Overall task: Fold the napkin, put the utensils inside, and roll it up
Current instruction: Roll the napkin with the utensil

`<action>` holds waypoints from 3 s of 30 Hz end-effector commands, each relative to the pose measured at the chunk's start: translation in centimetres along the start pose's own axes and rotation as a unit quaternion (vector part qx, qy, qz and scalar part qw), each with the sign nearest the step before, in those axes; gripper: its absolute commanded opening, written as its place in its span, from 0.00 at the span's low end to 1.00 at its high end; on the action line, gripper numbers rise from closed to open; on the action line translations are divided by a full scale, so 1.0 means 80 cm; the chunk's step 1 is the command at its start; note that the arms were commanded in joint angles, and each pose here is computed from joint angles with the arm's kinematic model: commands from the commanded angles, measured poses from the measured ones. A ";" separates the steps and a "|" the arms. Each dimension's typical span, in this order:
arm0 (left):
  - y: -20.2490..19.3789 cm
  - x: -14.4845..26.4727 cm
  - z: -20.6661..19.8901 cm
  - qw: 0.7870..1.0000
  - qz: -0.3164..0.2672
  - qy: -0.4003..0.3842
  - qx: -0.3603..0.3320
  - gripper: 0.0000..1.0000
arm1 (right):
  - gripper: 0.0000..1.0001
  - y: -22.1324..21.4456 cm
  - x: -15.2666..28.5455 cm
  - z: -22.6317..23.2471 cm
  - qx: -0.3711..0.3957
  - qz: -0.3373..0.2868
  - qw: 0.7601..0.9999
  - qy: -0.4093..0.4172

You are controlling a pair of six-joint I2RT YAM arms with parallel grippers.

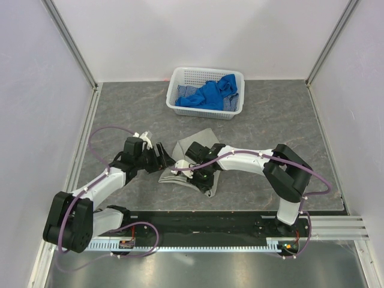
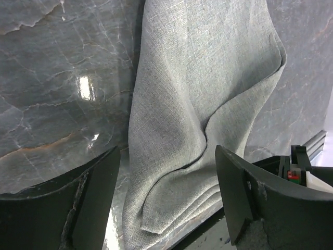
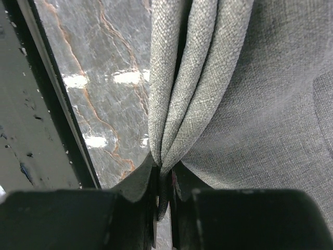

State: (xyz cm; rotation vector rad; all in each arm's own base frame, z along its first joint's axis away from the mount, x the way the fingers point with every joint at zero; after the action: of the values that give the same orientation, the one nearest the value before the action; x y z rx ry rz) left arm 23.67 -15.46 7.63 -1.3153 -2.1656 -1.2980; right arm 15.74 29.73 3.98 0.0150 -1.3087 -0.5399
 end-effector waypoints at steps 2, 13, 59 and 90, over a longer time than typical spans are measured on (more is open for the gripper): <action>0.007 0.008 0.008 0.999 -0.031 0.029 0.029 0.81 | 0.15 -0.008 -0.013 0.008 0.015 0.004 0.999 0.040; -0.037 0.030 0.010 0.997 0.026 0.036 0.060 0.81 | 0.15 -0.009 -0.019 -0.002 0.003 -0.003 0.998 0.065; -0.022 0.025 -0.026 0.984 0.075 -0.097 0.127 0.02 | 0.81 0.102 0.041 0.014 0.003 -0.190 0.968 -0.164; -0.016 0.026 -0.015 0.985 0.064 -0.110 0.117 0.41 | 0.05 0.083 -0.038 0.039 -0.015 -0.127 0.984 -0.126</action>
State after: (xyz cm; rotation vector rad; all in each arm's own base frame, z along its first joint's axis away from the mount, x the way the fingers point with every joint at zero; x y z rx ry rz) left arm 20.11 -15.41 7.61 -1.4848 -2.1907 -0.7750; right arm 15.88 37.07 4.06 0.0730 -1.7118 -0.8407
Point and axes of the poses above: each gripper's point midway between its finger pads, its own x axis back along the fingers, its own z axis along the line the jaws close on, y = z × x, the point moved 2 cm from there along x, back along the fingers, and after that the axes turned 10 degrees about -x, right-handed, at the moved point
